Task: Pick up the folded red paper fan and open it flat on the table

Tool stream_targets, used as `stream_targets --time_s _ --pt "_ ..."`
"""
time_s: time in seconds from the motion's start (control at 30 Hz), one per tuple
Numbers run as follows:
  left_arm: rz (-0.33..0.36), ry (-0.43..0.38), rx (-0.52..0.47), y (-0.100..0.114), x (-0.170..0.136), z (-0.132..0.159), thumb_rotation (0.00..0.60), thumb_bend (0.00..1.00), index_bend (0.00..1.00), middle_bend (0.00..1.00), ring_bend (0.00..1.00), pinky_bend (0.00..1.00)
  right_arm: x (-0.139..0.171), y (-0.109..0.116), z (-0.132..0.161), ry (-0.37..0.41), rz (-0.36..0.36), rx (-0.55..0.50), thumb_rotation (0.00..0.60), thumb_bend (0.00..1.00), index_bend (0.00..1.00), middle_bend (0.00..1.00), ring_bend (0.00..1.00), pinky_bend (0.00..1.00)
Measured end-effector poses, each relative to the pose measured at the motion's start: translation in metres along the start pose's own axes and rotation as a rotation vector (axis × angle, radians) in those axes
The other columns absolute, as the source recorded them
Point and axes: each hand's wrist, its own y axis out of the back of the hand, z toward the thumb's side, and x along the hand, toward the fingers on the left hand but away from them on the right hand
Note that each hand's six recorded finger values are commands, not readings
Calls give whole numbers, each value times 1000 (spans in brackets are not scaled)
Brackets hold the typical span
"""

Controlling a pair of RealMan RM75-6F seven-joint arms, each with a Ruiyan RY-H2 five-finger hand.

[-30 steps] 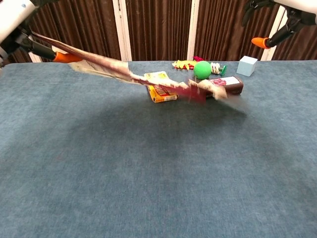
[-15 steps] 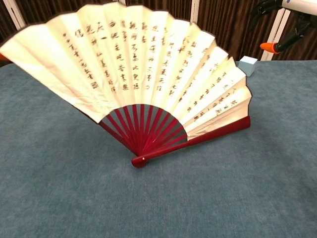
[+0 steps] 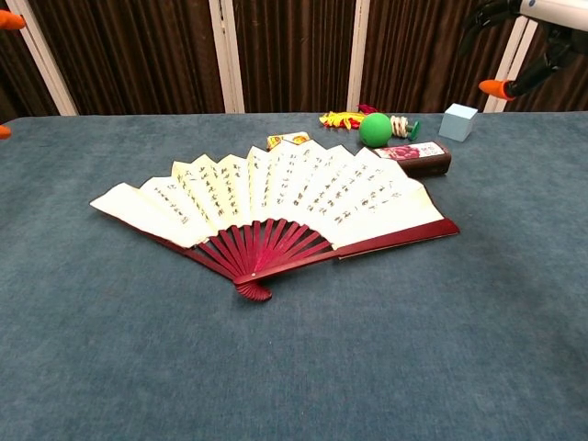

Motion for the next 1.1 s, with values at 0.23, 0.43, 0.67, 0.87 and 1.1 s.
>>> stream_targets --time_s 0.23,0.43,0.67,0.87,1.1 --pt "-160 85 4 1 -34 7 600 174 11 0 0 0 6 0 0 3 -20 -44 600 389 334 149 132 87" --pt "-148 101 -103 10 -86 -2 600 181 30 0 0 0 39 -8 10 24 -18 -144 600 389 334 149 132 87" --pt "-169 195 -129 -1 -143 -46 600 182 31 0 0 0 119 -36 -6 -14 18 -146 600 390 318 149 132 87" --pt "-222 214 -134 -8 -162 -62 600 186 31 0 0 0 166 -47 -28 -55 30 -91 600 390 269 133 120 87" --pt "-231 201 -165 -1 -173 -67 600 186 3 0 0 0 201 -48 -59 -121 46 23 600 390 51 62 71 70"
